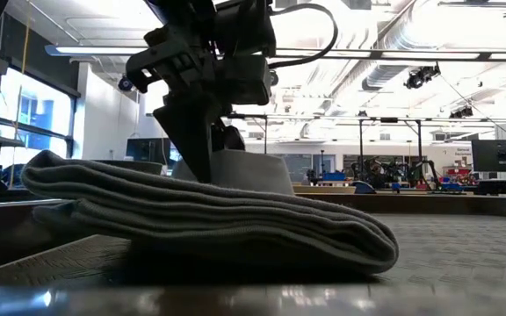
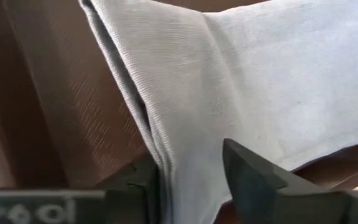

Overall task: Set up tray
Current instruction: Put the gray table napkin on the brown tray

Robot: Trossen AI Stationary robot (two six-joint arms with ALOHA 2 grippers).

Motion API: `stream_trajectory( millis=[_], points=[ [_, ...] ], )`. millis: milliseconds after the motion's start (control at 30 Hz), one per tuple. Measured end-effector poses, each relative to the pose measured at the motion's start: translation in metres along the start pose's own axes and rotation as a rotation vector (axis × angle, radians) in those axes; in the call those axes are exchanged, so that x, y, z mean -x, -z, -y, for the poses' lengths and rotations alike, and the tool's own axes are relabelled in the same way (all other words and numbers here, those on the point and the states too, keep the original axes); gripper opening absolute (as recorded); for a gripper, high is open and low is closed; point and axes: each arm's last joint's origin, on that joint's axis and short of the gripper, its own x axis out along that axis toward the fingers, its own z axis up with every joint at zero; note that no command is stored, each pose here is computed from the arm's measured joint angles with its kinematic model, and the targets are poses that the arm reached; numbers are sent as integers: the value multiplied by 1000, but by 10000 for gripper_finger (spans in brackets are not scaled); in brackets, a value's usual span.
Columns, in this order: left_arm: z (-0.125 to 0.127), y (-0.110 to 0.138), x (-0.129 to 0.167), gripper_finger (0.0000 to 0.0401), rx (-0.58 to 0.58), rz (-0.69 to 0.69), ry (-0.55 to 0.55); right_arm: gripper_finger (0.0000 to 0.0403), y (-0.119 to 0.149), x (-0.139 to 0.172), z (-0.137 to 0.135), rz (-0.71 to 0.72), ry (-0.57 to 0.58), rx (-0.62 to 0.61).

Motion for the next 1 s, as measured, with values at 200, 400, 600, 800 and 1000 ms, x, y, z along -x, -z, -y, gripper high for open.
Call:
stream_trajectory(
  millis=[200, 400, 600, 800, 1000],
  points=[
    [3, -11, 14, 246, 25, -24, -42, 140, 0, 0, 0, -1, 0, 21],
    [7, -25, 37, 277, 35, -62, -130, 140, 0, 0, 0, 0, 0, 44],
    [18, -40, 53, 278, 196, -10, -136, 140, 0, 0, 0, -4, -5, 49],
    [71, -47, 34, 245, 87, 21, -74, 140, 0, 0, 0, -6, -7, 49],
    [110, -46, 14, 205, 65, 40, -94, 140, 0, 0, 0, 6, 12, 49]
  ],
)
